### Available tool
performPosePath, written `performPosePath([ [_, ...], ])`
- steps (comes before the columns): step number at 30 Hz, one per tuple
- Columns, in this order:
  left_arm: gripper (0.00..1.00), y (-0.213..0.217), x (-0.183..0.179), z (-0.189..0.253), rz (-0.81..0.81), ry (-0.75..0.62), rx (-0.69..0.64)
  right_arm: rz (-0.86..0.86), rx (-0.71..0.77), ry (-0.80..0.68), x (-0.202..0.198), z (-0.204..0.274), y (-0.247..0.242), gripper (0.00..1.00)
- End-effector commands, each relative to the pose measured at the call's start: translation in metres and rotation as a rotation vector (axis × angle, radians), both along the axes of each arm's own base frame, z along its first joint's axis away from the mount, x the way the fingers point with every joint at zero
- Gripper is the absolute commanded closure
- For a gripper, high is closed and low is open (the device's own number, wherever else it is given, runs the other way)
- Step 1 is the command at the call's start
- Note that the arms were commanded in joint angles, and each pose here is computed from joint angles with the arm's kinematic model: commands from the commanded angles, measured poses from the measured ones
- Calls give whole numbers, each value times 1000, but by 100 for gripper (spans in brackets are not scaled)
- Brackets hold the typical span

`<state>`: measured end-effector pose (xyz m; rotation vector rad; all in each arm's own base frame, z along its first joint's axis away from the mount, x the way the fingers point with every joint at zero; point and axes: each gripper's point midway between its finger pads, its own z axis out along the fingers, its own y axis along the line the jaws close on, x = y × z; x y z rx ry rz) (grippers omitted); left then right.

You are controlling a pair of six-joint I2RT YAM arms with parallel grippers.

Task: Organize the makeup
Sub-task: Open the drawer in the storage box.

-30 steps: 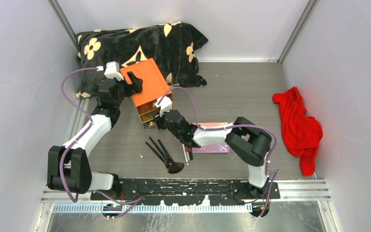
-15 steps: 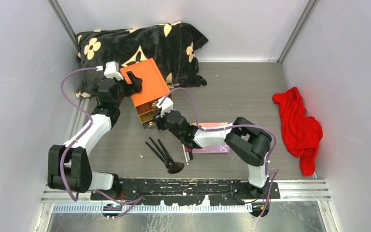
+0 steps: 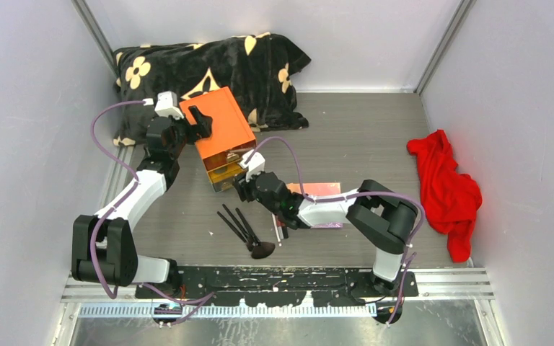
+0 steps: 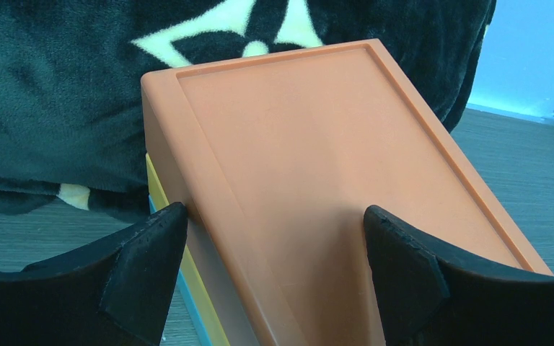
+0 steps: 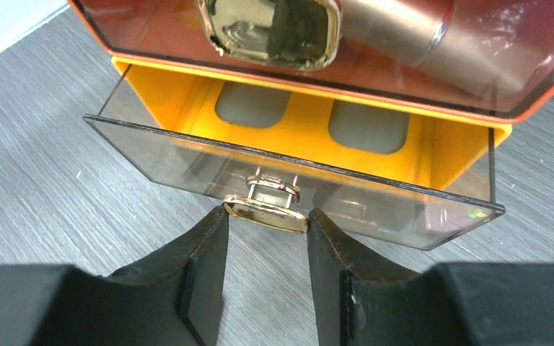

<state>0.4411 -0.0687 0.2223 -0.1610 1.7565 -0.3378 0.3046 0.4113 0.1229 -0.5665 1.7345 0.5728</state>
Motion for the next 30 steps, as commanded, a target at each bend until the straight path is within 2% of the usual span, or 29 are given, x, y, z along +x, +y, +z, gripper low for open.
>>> performPosePath([
  [1, 11, 20, -34, -103, 27, 343, 124, -43, 81, -30, -3, 32, -9, 75],
  [30, 12, 21, -37, -106, 27, 346, 135, -22, 34, -29, -68, 20, -50, 75],
])
